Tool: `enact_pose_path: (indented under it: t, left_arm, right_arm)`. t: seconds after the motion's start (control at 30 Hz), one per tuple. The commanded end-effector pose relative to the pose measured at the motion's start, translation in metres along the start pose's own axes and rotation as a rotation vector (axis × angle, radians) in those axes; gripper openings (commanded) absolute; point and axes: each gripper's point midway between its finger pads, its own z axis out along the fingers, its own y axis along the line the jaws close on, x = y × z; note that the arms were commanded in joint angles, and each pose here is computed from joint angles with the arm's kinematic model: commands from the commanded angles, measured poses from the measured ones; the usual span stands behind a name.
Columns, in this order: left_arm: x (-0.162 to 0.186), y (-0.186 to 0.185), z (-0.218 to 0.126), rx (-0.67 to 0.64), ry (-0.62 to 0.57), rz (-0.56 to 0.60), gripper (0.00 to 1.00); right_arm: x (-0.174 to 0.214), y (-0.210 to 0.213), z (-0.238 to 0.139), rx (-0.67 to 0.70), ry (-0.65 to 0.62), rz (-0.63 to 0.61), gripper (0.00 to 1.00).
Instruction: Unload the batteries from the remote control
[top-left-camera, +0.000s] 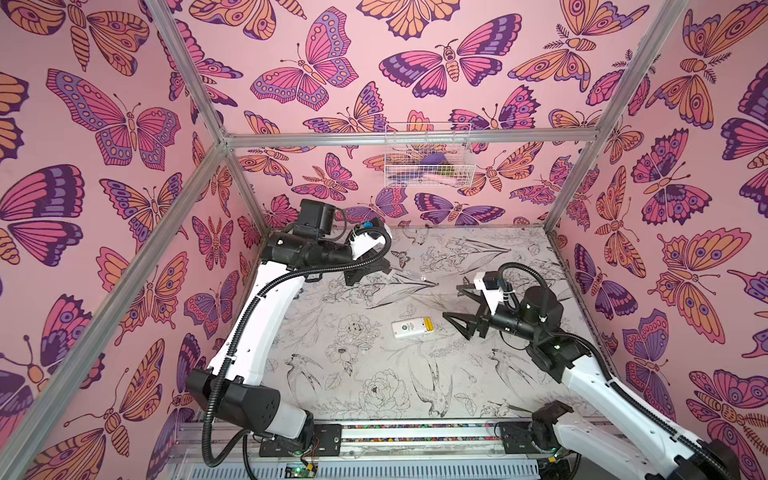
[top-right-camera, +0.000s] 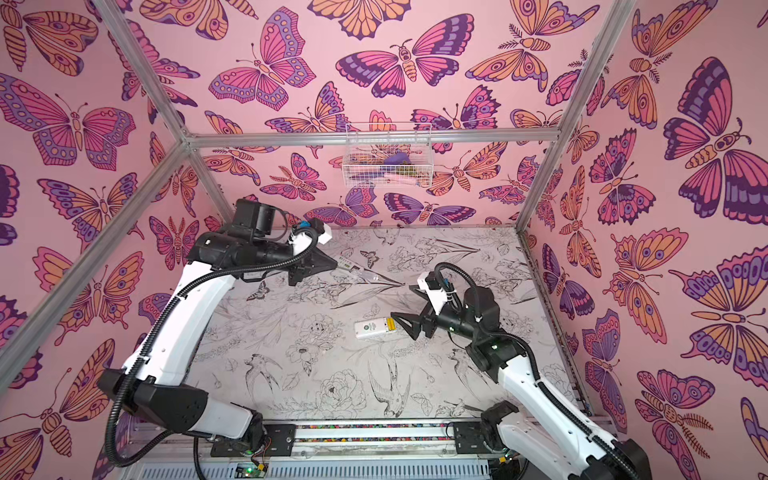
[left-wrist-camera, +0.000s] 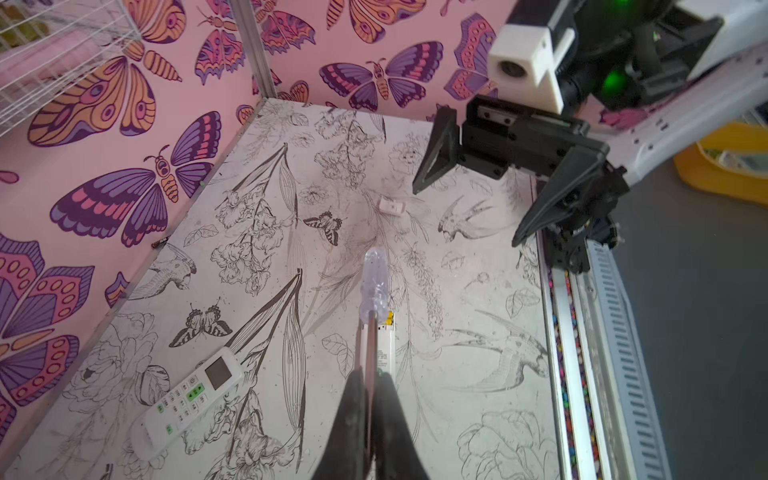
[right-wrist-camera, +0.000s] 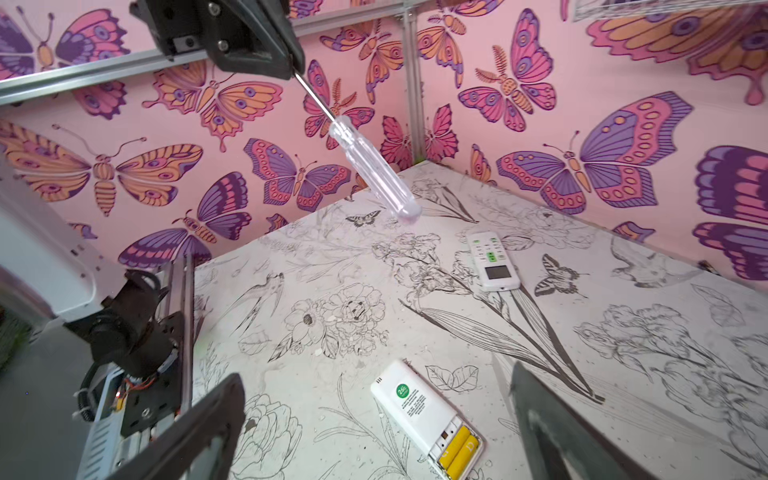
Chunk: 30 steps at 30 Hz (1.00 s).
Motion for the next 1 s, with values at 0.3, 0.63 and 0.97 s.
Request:
enact_pose_path:
  t: [0.3,0.63,0.97]
  left_arm:
    - [-0.002,0.044,-0.028,-0.015,-0.39,-0.605,0.0]
    - [0.028,0.021,-0.033,0.067,-0.503,-0.651,0.0]
    - [0.046,0.003,-0.027,0.144,-0.508,-0.739,0.0]
  right_arm:
    - [-0.028,-0.051,-0.004,0.275,-0.119,0.381,0.99]
    - [-0.051,-0.046,0.032,0.113,-0.124,0.576,1.0]
    - [-0.074,-0.021,0.05,-0.082,-0.084,0.593,0.98]
